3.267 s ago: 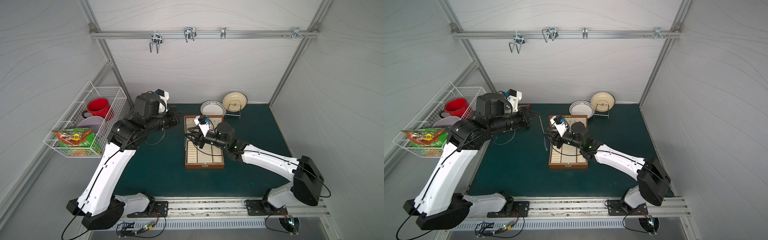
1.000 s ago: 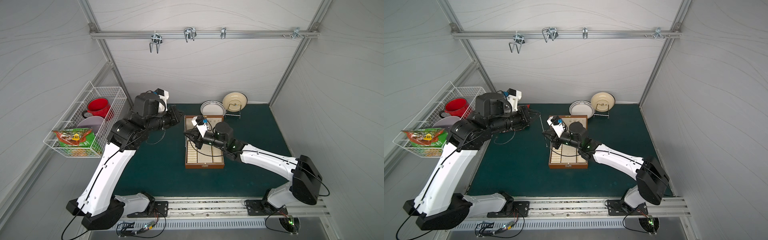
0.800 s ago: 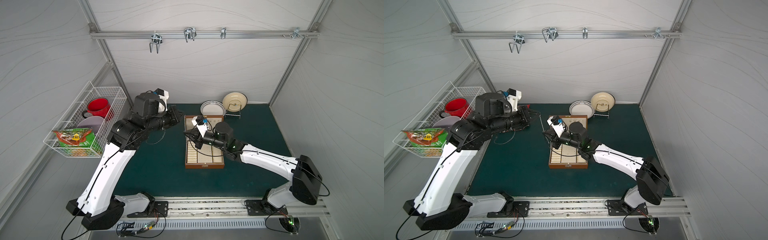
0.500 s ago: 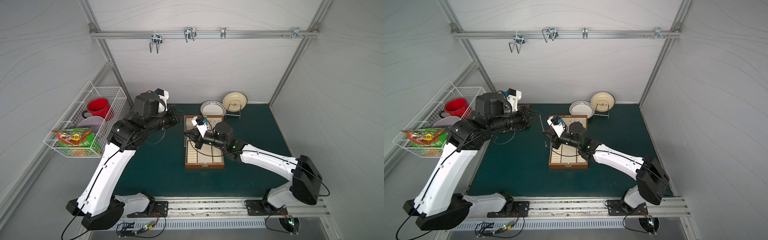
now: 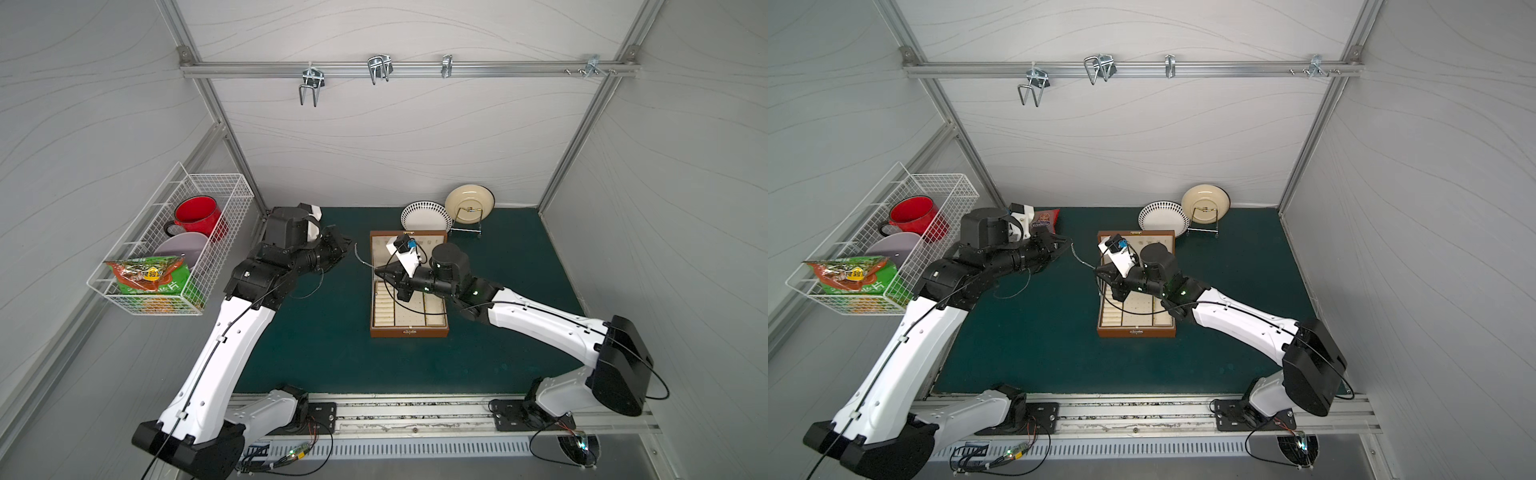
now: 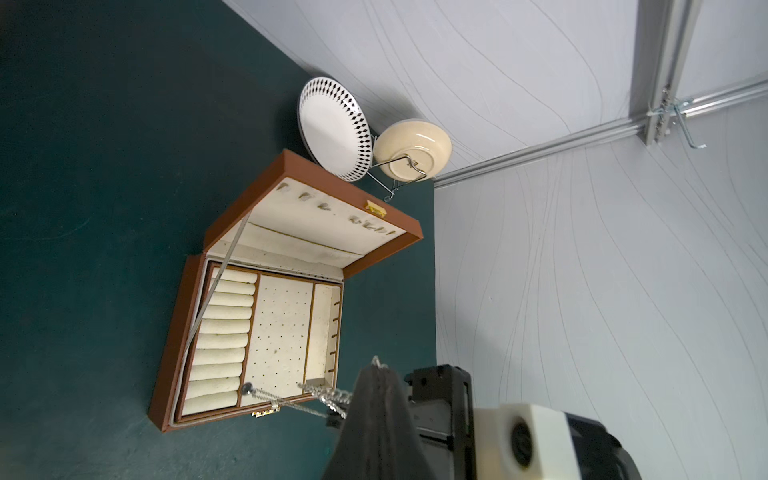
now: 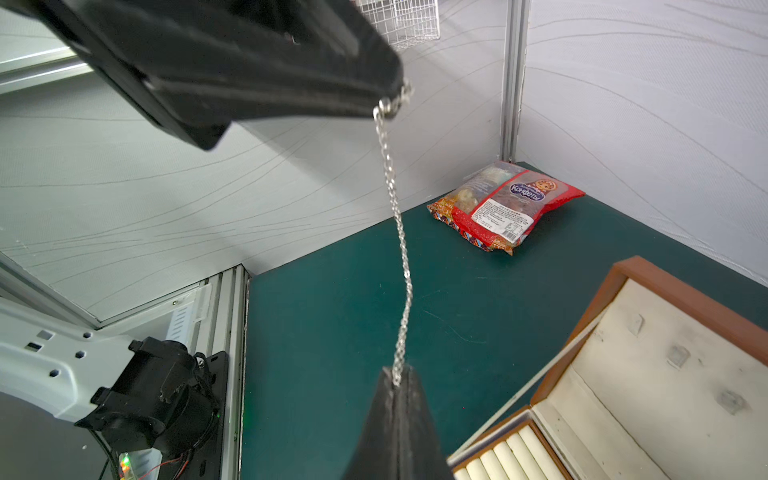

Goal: Put jewelry chain into jewelry box
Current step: Pick up the necklace from the center of the board.

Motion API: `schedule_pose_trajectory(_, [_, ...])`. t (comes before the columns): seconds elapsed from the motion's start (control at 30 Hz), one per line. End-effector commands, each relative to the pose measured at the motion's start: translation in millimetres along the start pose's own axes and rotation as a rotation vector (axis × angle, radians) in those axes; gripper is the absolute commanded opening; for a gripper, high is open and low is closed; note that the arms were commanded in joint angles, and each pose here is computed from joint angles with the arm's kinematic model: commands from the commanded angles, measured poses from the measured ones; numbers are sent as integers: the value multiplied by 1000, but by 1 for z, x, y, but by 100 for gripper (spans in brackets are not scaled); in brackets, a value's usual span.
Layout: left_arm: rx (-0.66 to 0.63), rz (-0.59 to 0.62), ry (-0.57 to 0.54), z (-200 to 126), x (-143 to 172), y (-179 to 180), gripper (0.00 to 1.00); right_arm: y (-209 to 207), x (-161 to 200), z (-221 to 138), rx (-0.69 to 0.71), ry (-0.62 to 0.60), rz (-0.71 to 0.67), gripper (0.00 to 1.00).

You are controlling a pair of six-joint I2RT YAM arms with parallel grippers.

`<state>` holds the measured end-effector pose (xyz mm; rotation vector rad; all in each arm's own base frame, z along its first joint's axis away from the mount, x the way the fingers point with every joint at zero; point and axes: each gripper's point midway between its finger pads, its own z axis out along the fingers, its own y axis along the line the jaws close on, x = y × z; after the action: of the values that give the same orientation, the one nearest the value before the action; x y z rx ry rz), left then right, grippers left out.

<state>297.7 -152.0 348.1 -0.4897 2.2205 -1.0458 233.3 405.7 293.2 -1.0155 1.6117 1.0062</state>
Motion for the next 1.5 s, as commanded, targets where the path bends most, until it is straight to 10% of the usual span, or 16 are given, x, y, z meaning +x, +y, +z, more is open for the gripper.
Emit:
schedule_pose_trajectory(0.0, [128, -18, -28, 2, -8, -19, 0, -12, 21, -16, 39, 98, 44, 0])
schedule_pose_trajectory(1.13, [99, -103, 71, 114, 26, 65, 0, -91, 59, -37, 219, 350, 82, 0])
schedule_pose_trajectory(1.47, [65, -99, 119, 130, 34, 64, 33, -91, 52, -54, 268, 337, 67, 0])
